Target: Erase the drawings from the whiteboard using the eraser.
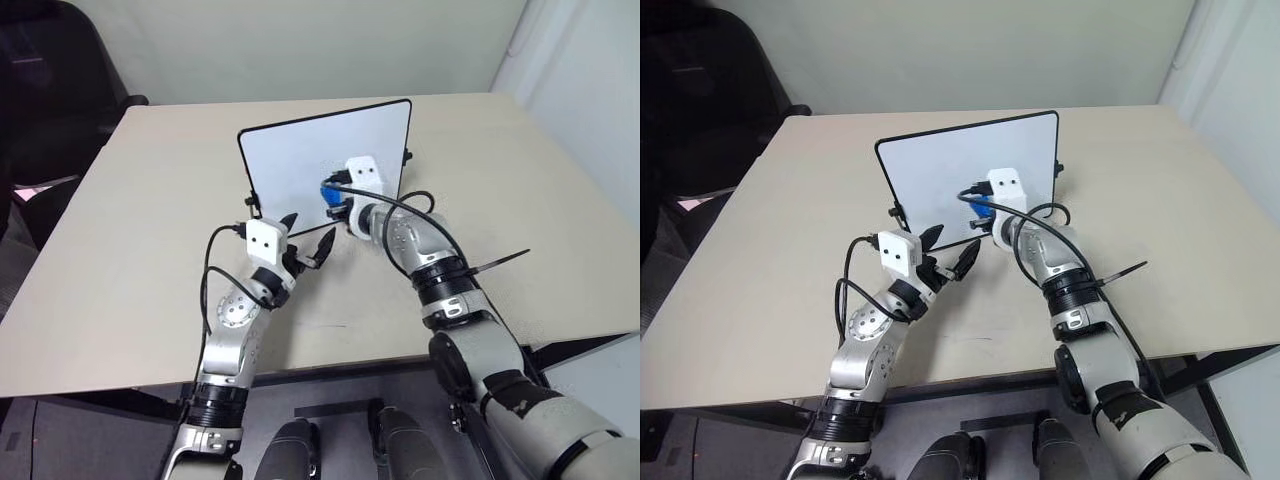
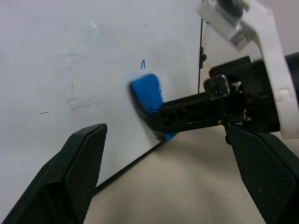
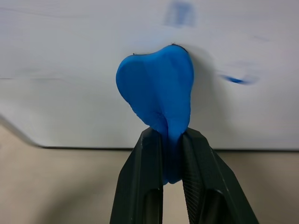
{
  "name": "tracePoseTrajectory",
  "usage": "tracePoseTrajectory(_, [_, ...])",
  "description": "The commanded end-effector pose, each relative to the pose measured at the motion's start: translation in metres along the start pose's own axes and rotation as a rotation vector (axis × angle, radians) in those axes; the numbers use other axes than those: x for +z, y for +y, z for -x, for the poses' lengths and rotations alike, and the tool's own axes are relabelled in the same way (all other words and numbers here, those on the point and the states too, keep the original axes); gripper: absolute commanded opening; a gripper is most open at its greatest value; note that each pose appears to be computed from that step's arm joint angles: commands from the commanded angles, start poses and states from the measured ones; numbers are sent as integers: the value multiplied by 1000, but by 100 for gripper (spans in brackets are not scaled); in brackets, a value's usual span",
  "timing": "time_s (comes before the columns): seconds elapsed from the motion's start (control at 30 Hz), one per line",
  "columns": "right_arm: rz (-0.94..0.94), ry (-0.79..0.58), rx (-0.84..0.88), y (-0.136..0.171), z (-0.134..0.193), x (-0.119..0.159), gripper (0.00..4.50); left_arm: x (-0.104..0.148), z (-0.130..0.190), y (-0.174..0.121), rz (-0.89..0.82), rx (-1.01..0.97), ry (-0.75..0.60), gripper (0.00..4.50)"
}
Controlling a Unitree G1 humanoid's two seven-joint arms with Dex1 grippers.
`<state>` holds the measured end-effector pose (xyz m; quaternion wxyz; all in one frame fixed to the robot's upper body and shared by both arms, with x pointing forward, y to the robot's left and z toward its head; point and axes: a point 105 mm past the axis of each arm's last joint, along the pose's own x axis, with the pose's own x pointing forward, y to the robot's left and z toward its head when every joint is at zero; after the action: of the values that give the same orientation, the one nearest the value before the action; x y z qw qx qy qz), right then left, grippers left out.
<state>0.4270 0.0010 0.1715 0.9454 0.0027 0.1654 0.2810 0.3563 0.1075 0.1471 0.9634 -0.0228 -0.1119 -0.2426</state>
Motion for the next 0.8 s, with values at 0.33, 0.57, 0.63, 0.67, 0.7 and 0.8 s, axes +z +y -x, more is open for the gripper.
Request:
tracePoseTrajectory(0.33, [-29,-30,-140,-40,7,15,30,15,-1,-1,-9,-8,-51,450])
tracePoseTrajectory(0.57, [-64,-19,-251,-70,11,14,30,14,-3,-1,-13,-8,-52,450])
tracePoseTrajectory(0.63, [-64,-20,-253,-71,11,15,30,14,-4,0,-14,-8,-52,450])
tracePoseTrajectory(0.67, [-69,-19,-259,-73,12,15,30,14,-4,0,-15,-8,-52,450])
tracePoseTrajectory(0.7, [-74,-16,-265,-74,12,14,30,14,-4,0,-16,-9,-52,450])
tracePoseTrajectory(0.8, [-63,-5,-281,-77,12,12,30,14,-5,-1,-17,-12,-52,450])
